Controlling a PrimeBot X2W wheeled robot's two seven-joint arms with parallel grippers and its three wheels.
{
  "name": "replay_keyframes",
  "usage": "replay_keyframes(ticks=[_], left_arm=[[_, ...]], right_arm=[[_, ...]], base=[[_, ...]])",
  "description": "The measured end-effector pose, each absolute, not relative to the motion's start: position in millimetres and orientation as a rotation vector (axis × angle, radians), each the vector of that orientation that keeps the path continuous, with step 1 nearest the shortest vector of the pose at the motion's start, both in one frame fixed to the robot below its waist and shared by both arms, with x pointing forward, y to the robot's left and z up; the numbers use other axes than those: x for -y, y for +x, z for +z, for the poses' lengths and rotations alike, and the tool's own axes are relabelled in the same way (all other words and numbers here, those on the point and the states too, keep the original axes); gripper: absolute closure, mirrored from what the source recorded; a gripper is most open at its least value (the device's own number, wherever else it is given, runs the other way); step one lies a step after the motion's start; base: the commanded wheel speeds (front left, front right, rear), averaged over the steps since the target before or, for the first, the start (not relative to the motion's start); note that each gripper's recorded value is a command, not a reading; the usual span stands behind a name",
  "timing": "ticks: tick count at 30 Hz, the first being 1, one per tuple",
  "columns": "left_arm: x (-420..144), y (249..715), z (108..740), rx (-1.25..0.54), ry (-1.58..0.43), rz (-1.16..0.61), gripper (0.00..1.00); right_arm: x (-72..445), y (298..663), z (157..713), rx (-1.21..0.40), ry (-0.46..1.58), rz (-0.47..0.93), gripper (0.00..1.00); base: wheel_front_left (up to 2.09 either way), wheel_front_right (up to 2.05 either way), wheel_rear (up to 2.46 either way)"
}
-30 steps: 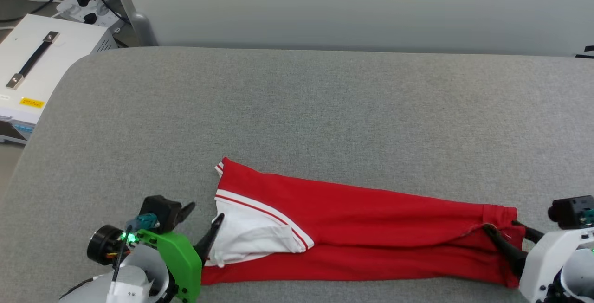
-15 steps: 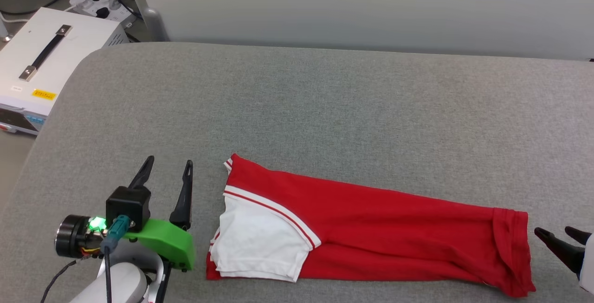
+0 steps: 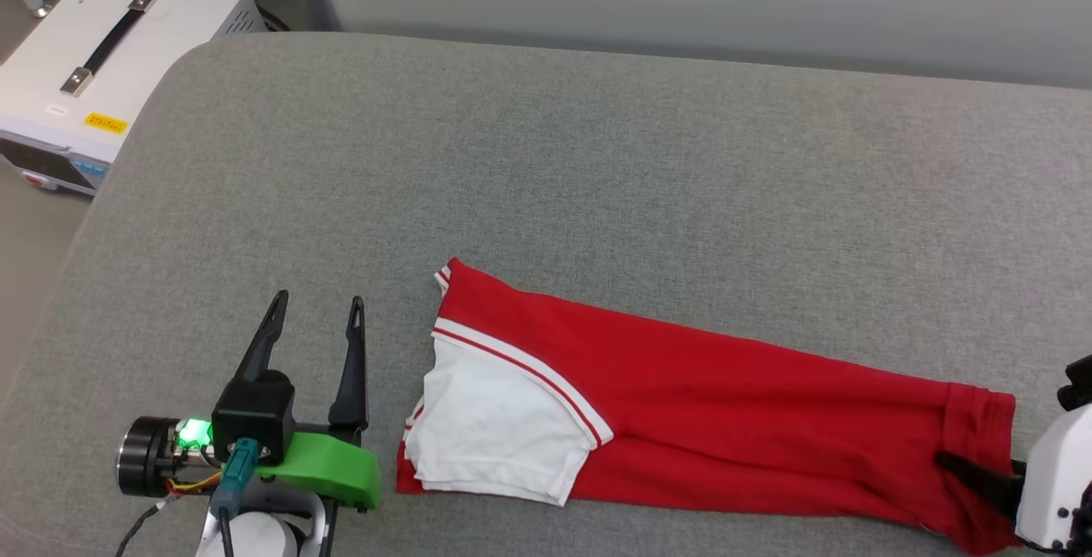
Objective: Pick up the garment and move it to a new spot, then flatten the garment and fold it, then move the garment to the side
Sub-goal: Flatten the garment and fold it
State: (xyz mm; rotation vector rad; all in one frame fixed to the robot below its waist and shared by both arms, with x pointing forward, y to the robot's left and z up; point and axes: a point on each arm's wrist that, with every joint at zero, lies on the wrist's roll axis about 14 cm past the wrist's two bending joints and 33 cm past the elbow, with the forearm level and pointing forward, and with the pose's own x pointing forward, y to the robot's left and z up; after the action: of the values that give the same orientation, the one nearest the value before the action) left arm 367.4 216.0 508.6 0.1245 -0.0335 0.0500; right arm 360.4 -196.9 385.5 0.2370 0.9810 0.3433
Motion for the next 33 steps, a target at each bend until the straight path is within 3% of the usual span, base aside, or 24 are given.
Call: replay_keyframes(ticks=[15,16,17,26,33], left_arm=[[-227.6,359.0,496.9,0.023,0.132,0.134,0.00],[-227.0,358.6,497.1,0.024,0.130,0.135,0.00],[-226.1,357.8,497.0,0.025,0.129,0.134,0.00],[-221.1,350.2,498.6,0.037,0.135,0.129,0.00],[-218.5,345.5,503.8,0.057,0.147,0.119,0.00]], right_arm=[[143.5,365.8,368.2,-1.002,0.243,0.483,0.00],[144.1,366.2,368.2,-0.995,0.239,0.482,0.59],[145.1,366.8,368.3,-0.987,0.234,0.479,1.00],[163.7,369.1,375.3,-0.918,0.225,0.430,1.00],[221.4,374.8,387.9,-0.878,0.145,0.305,1.00]], base=[[0.00,0.00,0.00],[0.00,0.00,0.00],[0.00,0.00,0.00],[0.00,0.00,0.00],[0.00,0.00,0.00]])
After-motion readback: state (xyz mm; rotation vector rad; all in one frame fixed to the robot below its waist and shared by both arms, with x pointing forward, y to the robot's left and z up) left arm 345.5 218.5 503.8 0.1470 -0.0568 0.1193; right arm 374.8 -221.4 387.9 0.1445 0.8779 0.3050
